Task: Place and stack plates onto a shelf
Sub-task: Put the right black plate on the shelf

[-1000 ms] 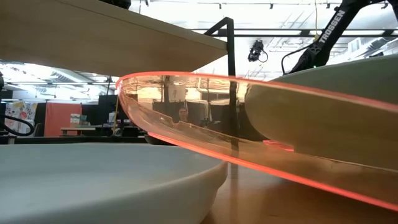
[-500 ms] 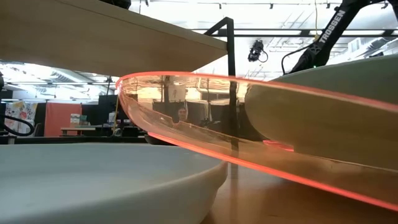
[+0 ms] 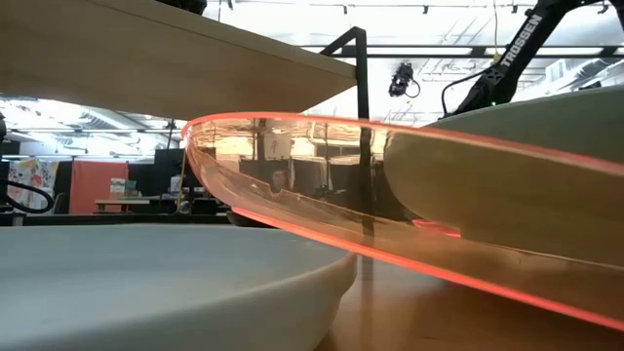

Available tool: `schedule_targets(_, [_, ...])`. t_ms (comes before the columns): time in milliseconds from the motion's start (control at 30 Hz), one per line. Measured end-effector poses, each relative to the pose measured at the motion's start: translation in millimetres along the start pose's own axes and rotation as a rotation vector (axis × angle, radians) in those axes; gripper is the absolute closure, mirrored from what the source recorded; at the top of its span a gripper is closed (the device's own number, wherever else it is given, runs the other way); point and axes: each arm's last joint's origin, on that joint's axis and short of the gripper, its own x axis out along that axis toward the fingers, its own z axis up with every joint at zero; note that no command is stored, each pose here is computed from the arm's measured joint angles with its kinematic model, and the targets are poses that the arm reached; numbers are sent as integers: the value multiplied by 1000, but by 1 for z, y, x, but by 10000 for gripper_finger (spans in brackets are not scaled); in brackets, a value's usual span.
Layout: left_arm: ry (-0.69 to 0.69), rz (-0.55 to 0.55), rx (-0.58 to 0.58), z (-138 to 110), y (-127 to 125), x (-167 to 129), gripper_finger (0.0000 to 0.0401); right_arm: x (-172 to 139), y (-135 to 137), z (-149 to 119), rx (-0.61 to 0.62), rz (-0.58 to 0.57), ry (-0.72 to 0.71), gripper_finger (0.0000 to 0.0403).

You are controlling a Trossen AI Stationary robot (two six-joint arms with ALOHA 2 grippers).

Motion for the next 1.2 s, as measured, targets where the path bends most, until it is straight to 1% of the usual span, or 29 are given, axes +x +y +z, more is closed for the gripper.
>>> schedule_targets(133, [-1, 0, 0, 0, 0, 0, 244, -3, -1, 3, 0, 17, -2, 388])
schedule_targets(333, [-1, 0, 0, 0, 0, 0, 244, -20, -6, 21, 22, 28, -49, 390])
schedule_targets(633, [-1, 0, 0, 0, 0, 0, 244, -61, -20, 56, 76, -11, -164, 390])
schedule_targets(800, [-1, 0, 0, 0, 0, 0, 244, -87, -25, 73, 128, -14, -229, 390])
schedule_targets(900, [-1, 0, 0, 0, 0, 0, 244, -103, -27, 81, 159, 19, -272, 390])
schedule_targets(1000, [-1, 0, 0, 0, 0, 0, 244, -118, -23, 91, 166, 84, -330, 390])
schedule_targets(1133, [-1, 0, 0, 0, 0, 0, 244, -138, -11, 105, 138, 188, -409, 390])
schedule_targets(1200, [-1, 0, 0, 0, 0, 0, 244, -148, -1, 112, 103, 230, -442, 390])
